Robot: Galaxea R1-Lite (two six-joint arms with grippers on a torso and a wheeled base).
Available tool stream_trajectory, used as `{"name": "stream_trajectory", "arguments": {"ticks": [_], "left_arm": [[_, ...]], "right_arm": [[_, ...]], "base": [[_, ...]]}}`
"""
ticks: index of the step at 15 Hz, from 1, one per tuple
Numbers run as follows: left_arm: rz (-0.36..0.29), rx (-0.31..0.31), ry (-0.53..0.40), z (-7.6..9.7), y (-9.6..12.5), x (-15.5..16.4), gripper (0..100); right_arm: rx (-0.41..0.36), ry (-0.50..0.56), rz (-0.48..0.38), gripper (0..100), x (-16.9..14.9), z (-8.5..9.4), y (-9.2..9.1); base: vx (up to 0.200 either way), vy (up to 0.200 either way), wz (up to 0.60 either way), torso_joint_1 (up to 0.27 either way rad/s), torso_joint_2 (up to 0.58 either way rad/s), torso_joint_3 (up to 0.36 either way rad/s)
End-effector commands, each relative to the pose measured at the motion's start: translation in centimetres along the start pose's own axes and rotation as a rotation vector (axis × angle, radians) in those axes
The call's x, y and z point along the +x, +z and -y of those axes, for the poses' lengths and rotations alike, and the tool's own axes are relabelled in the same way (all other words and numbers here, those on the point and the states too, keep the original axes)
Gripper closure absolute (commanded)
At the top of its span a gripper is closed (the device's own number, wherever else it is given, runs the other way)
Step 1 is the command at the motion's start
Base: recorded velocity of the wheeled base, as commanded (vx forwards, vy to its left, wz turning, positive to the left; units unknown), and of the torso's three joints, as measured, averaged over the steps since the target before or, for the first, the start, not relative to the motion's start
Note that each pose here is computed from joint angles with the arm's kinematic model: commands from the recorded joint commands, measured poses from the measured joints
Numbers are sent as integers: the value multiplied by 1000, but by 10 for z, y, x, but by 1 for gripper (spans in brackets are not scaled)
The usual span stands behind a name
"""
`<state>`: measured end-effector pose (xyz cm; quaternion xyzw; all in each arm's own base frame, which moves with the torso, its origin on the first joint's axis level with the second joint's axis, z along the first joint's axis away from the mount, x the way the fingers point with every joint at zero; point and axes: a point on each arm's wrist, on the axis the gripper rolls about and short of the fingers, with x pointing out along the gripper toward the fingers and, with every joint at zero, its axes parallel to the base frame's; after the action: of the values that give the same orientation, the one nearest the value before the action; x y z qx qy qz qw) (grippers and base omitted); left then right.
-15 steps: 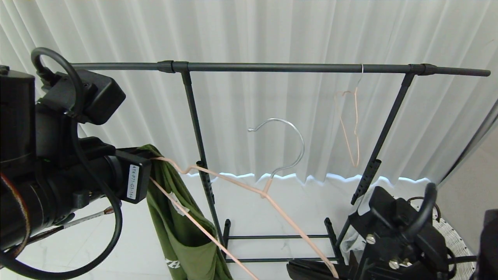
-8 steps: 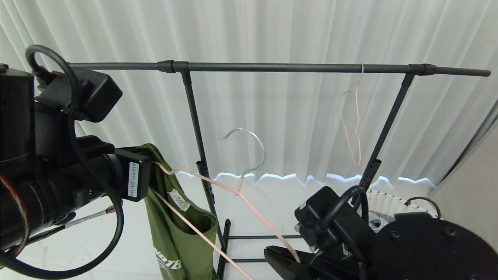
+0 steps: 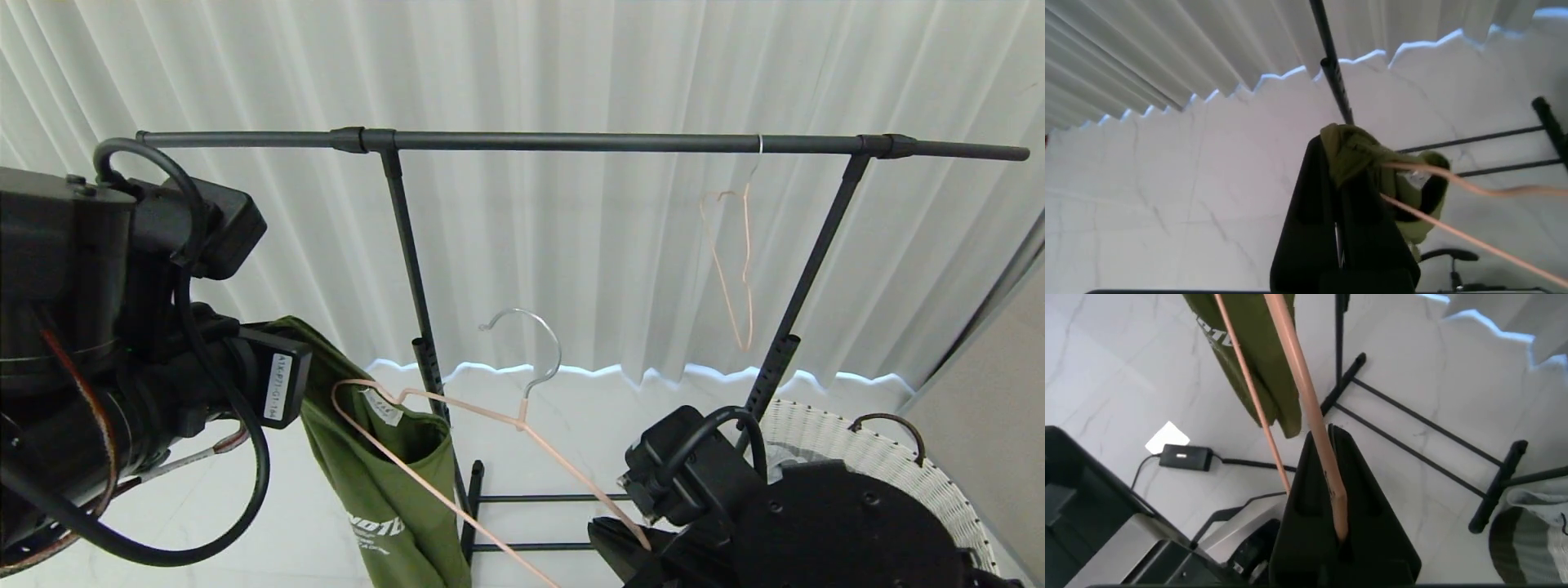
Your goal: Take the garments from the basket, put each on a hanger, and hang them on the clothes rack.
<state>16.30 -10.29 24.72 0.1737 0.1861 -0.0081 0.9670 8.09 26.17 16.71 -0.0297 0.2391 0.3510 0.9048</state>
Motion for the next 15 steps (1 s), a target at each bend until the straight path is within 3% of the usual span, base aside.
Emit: {"name": "stream_trajectory", "arguments": {"ticks": [1,6,9,15], "left_arm": [[-16,29,-2,2,-5,1,100],[-5,21,-36,10,-2,1,100],[30,-31,-95,20,4,-8,100],[106,-67,-243,39,15,-35,100]], "right_arm": [[9,-12,13,100,0,1,2],[41,9,86,100,3,-4,9],[39,12,82,100,11,-9,10],[37,10,80,100,26,-18,13]], "base": [[0,0,0,0,0,0],[0,0,0,0,0,0],[0,0,0,0,0,0],[0,0,0,0,0,0]]}}
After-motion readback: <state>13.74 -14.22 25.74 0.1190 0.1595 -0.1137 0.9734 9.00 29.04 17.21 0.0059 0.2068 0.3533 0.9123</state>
